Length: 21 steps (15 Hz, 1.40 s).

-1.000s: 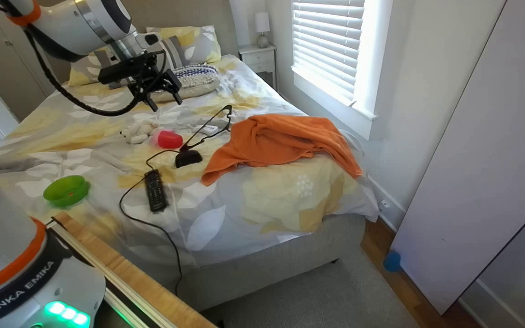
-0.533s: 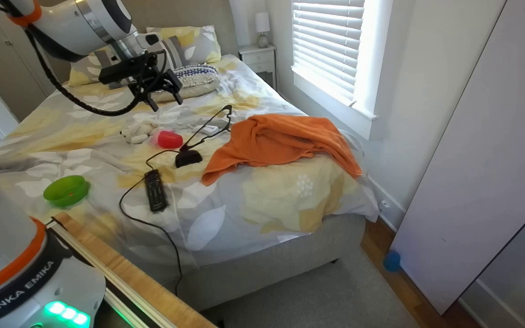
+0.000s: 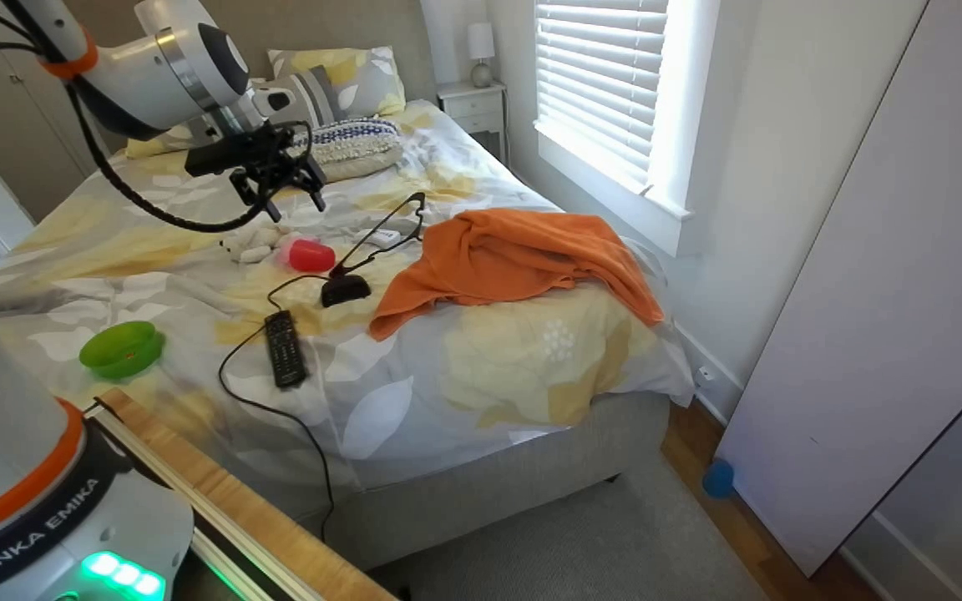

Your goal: Press a button on the bedside alarm clock radio that is on the bed

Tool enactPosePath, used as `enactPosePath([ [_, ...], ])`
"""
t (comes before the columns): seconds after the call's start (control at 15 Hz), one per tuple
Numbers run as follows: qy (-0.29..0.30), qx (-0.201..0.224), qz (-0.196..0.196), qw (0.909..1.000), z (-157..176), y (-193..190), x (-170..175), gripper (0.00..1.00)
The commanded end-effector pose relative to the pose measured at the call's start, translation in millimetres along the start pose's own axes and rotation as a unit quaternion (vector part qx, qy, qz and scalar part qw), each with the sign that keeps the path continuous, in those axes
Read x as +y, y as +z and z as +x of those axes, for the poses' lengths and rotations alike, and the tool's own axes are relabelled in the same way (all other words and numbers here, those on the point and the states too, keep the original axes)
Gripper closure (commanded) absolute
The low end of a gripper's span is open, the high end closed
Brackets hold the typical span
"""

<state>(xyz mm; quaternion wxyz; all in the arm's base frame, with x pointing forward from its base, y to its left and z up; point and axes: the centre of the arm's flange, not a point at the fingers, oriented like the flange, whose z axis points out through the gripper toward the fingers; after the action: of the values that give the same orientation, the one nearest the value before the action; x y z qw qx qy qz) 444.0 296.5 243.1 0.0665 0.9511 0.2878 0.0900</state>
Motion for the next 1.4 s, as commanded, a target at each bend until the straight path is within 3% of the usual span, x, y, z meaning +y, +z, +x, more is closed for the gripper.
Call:
enactPosePath([
  [0.0,-0.008,0.002,0.003,1.0,22,35,-5,0.32],
  [0.53,0.009,-0.001,0.01,0.9999,37,87,1,0.96],
  [1.0,0.015,-0.014,0.034,0.9992,38,119,-12,1.0],
  [1.33,0.02,0.003,0.038,0.9991,41,134,-13,1.0],
])
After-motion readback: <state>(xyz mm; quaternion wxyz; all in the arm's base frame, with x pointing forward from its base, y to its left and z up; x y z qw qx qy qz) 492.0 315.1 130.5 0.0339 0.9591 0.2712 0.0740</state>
